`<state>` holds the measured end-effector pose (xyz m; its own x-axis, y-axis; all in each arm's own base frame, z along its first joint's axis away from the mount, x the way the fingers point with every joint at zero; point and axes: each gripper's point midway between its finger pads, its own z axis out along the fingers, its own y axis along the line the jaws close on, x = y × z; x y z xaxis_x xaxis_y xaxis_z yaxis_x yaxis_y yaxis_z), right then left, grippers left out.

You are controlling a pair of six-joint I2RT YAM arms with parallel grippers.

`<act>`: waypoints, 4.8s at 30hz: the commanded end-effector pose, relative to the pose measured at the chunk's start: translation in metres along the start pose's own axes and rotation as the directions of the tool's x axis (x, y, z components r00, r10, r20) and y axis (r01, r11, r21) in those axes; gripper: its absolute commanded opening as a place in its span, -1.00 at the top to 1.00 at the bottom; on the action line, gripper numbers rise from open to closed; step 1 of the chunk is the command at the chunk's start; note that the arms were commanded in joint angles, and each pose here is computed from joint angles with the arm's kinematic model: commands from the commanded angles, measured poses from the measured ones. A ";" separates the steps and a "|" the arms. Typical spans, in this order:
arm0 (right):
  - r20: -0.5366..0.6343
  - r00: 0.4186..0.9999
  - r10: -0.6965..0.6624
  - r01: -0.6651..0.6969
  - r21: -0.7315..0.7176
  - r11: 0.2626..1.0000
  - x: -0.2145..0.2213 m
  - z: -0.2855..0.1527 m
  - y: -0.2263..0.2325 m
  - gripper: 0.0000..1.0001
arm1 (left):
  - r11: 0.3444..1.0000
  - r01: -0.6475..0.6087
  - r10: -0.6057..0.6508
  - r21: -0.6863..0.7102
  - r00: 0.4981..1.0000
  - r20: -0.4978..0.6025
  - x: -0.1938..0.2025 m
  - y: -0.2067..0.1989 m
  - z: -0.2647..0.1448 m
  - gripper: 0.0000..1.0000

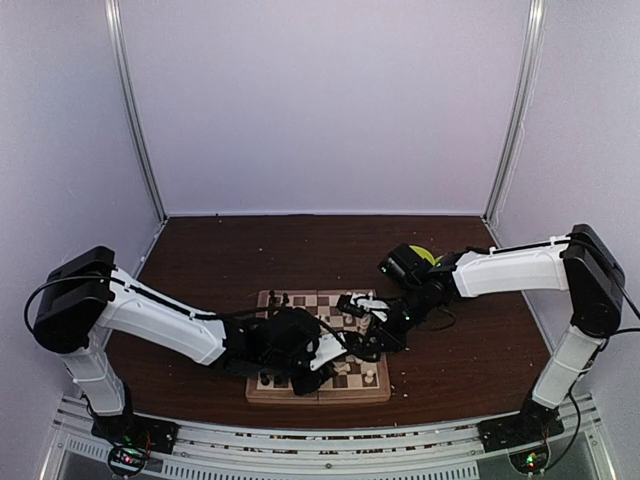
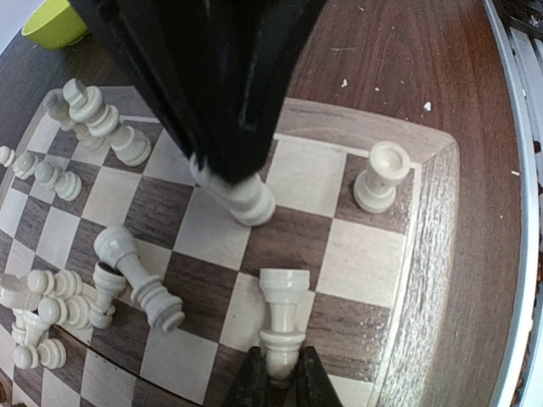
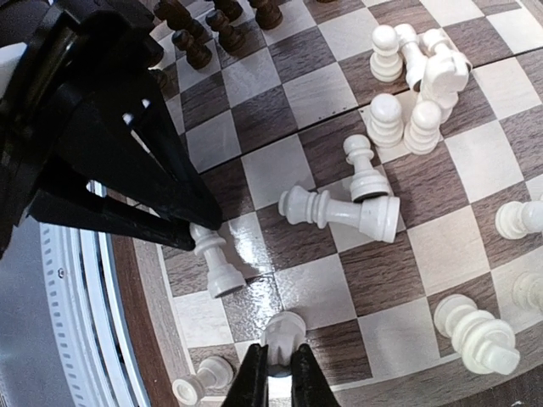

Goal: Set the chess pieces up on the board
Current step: Pick up the knight from the chessboard, then place the knight on b1, then pass from the left arm to the right, then pass from the right arm to the left

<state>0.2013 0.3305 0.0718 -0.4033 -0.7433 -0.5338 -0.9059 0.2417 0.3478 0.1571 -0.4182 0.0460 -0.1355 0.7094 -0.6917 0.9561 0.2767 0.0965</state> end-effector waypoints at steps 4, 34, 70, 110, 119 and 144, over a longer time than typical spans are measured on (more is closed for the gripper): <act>-0.003 0.996 -0.086 0.086 0.084 0.993 0.001 -0.016 -0.005 0.90 | 0.999 0.030 -0.030 -0.012 1.000 -0.004 0.008 -0.001 -0.011 0.81; -0.091 0.978 -0.187 0.189 0.018 0.982 0.018 -0.007 0.015 0.85 | 0.999 0.028 -0.028 -0.017 1.000 0.003 -0.003 0.002 -0.015 0.81; 0.247 0.876 -0.414 0.391 0.137 0.910 -0.025 -0.198 0.031 0.21 | 0.932 0.284 -0.308 0.225 0.948 0.080 -0.108 0.058 -0.105 0.82; -0.198 0.698 -0.688 0.694 0.425 0.581 -0.076 -0.135 0.042 0.77 | 0.816 0.416 -0.499 0.400 0.858 0.126 -0.171 0.070 -0.133 0.37; 0.374 0.825 -0.424 0.432 0.068 0.900 -0.091 -0.159 0.095 0.77 | 0.994 0.104 -0.091 0.021 0.727 0.680 -0.189 0.074 -0.190 0.20; 0.446 0.830 -0.335 0.391 -0.038 0.920 -0.088 -0.155 0.101 0.73 | 0.982 -0.015 -0.126 0.190 0.698 0.705 -0.215 0.045 -0.183 0.24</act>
<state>0.1644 0.3264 0.2719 -0.0876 -0.4381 -0.8947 -0.9852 -0.0945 0.1428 0.1817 -0.4575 0.3094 -0.0623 0.0590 -0.9963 0.9916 0.1170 -0.0550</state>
